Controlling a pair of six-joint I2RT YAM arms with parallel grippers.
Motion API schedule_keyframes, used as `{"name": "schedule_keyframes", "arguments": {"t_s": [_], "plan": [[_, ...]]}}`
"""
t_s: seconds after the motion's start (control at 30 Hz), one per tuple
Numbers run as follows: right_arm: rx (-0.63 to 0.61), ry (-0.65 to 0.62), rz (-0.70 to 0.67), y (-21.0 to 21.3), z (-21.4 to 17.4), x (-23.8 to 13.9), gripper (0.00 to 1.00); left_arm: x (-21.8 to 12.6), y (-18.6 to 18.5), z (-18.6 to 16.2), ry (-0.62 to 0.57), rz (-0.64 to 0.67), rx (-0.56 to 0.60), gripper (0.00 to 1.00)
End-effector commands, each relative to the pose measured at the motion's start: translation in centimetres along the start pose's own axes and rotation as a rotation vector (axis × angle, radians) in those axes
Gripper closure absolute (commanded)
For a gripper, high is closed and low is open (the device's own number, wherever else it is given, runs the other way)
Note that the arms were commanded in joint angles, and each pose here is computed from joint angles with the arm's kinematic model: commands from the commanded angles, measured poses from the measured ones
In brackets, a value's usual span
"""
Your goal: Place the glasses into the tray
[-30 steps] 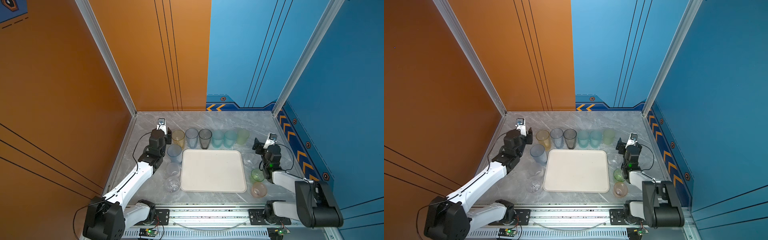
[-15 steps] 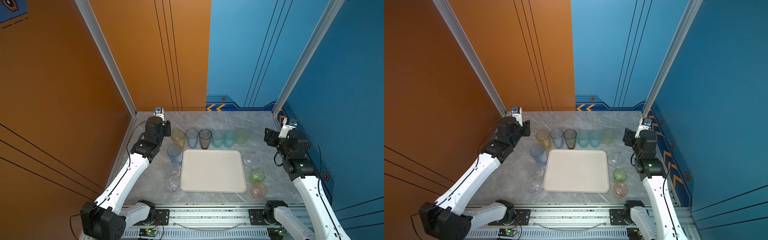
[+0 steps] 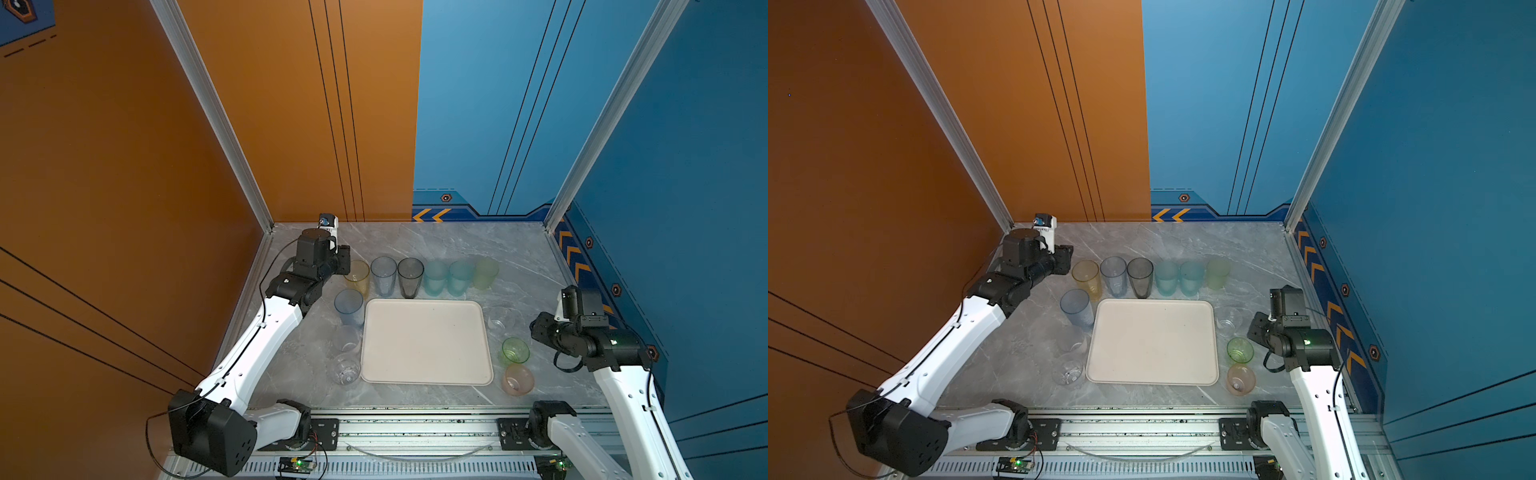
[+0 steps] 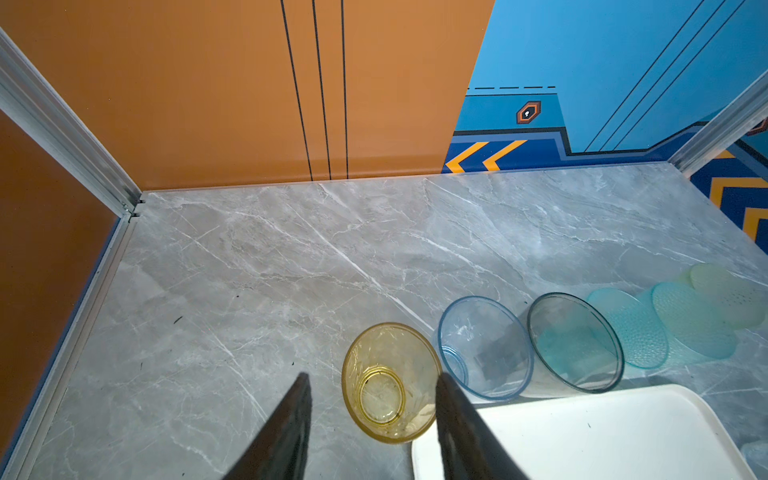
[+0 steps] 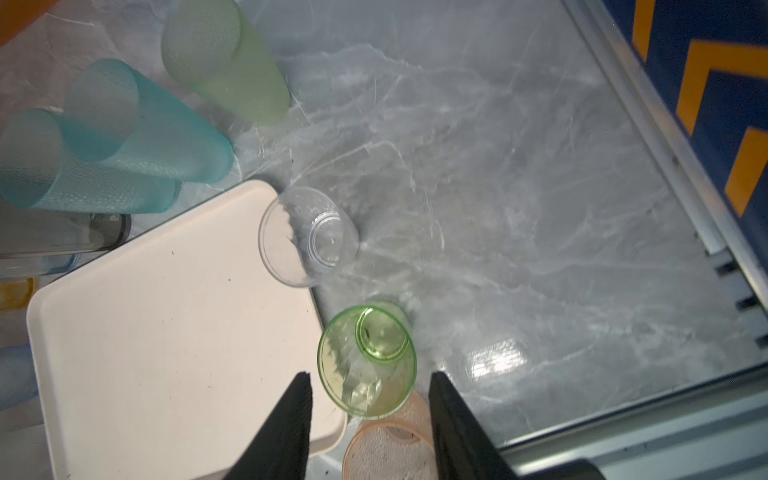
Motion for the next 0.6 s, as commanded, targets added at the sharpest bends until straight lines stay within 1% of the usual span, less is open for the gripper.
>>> {"name": "schedule_keyframes", "arguments": {"t_s": [0.0,0.1,0.13,0.2,0.4,0.57], "plan": [[0.066,0.103,-0.075,-1.2,-2.4,0.6,0.58,-0.1,-0.3,0.7,0.007,-0.038,0.001,0.51],[0.093,0.136,-0.110,-1.7,-3.4,1.9,0.61,0.3,-0.3,0.6,0.022,-0.046,0.012,0.51],[0.101,0.146,-0.118,-1.8,-3.6,2.2,0.64,0.5,-0.3,0.6,0.027,-0.049,0.015,0.51],[0.099,0.144,-0.142,-1.7,-3.4,2.2,0.64,0.9,-0.2,0.5,0.038,-0.053,0.017,0.51],[0.156,0.151,-0.178,-2.1,-4.2,3.9,0.65,1.8,0.1,0.3,0.060,-0.076,0.004,0.52],[0.167,0.161,-0.204,-2.1,-4.1,4.6,0.66,2.3,0.5,0.2,0.073,-0.084,-0.003,0.52]]}}
Point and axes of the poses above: each gripper's point midway between its finger pads, its own x axis out along the fingers, its own y axis along the line the jaws close on, z = x × y, the point moved 7 cm from there along -x, back along the fingers, and after that the axes turned 4 degrees about x, right-handed, at the moved point
